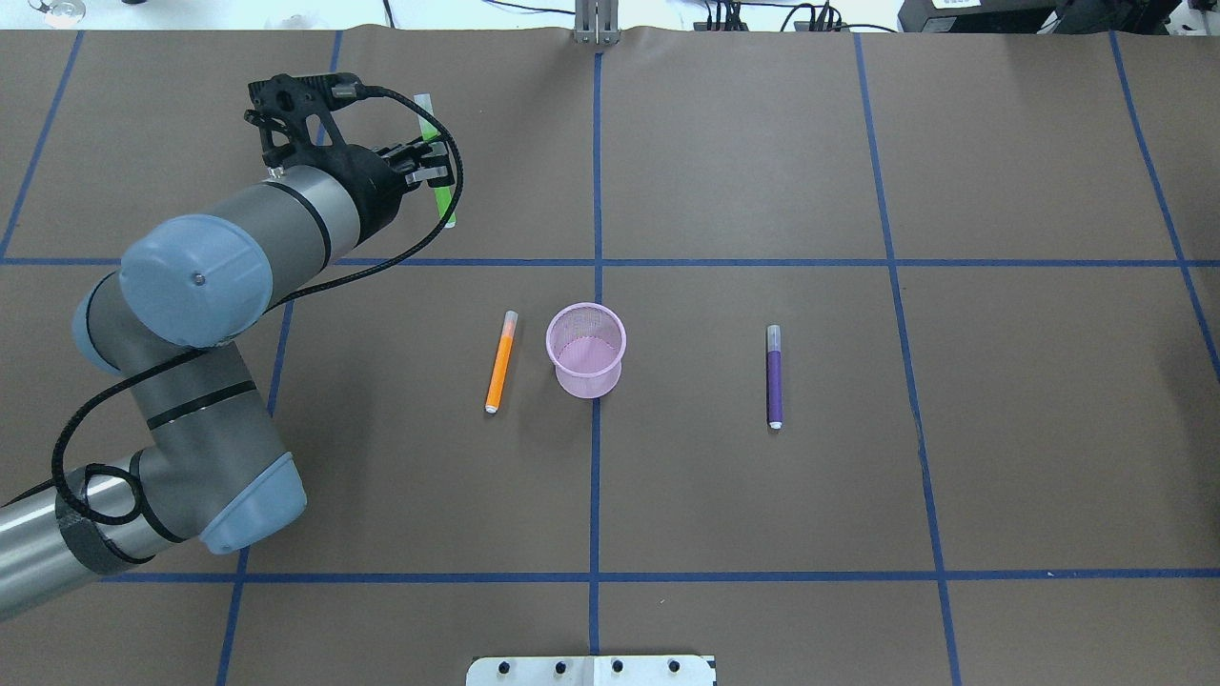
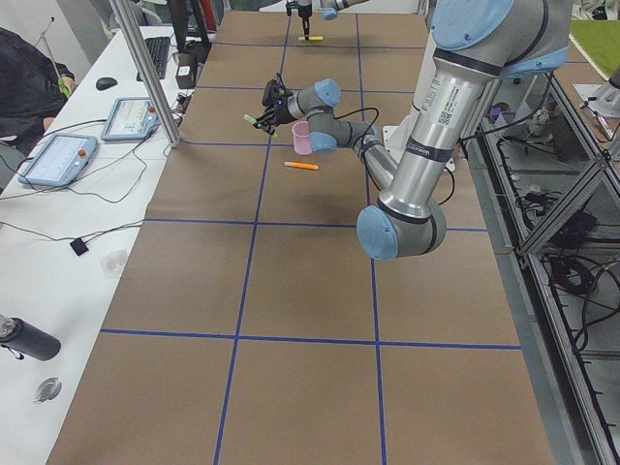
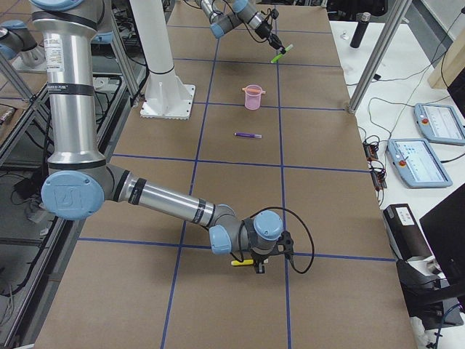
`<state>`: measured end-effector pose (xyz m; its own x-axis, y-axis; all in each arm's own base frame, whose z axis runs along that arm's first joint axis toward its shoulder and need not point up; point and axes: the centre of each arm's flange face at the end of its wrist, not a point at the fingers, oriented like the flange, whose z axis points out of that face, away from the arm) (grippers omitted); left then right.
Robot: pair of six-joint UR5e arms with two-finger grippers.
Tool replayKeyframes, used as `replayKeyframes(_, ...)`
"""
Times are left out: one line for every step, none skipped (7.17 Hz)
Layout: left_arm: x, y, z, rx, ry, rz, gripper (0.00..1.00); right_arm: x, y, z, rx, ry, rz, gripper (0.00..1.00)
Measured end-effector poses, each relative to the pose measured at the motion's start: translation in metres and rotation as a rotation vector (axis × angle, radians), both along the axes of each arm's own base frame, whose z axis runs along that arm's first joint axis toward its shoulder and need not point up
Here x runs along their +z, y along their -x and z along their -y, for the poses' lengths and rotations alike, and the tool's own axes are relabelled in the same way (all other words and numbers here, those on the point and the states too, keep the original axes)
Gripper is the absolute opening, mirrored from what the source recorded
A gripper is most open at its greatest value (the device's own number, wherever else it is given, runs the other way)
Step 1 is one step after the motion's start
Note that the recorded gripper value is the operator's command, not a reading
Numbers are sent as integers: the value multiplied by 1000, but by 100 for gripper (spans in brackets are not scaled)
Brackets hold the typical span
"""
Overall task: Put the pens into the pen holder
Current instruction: 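Lower the green marker into the lavender cup and open the left gripper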
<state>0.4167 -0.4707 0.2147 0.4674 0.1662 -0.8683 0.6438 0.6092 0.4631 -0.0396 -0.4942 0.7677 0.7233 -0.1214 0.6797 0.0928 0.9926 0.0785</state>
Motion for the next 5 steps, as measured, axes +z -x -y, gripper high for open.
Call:
replayKeyframes(-12,-13,-13,2,-24,-23,0,-29,2,10,35,-23,18,0)
replayKeyframes(-19,-32,-33,1,-44,-38,0,-61,3,18,68,-45,44,0)
replayKeyframes(-24,-52,-52,-7,-57,-43,0,-92,5,26,84,-82,73,0)
replayKeyframes(-31,-69,-62,-12,-75,-33,0,-121,6,34,89,-125,97,0)
replayKeyframes(-43,-87,-69,1,-108,-9,0,-147,8,42,89,-169,117,0)
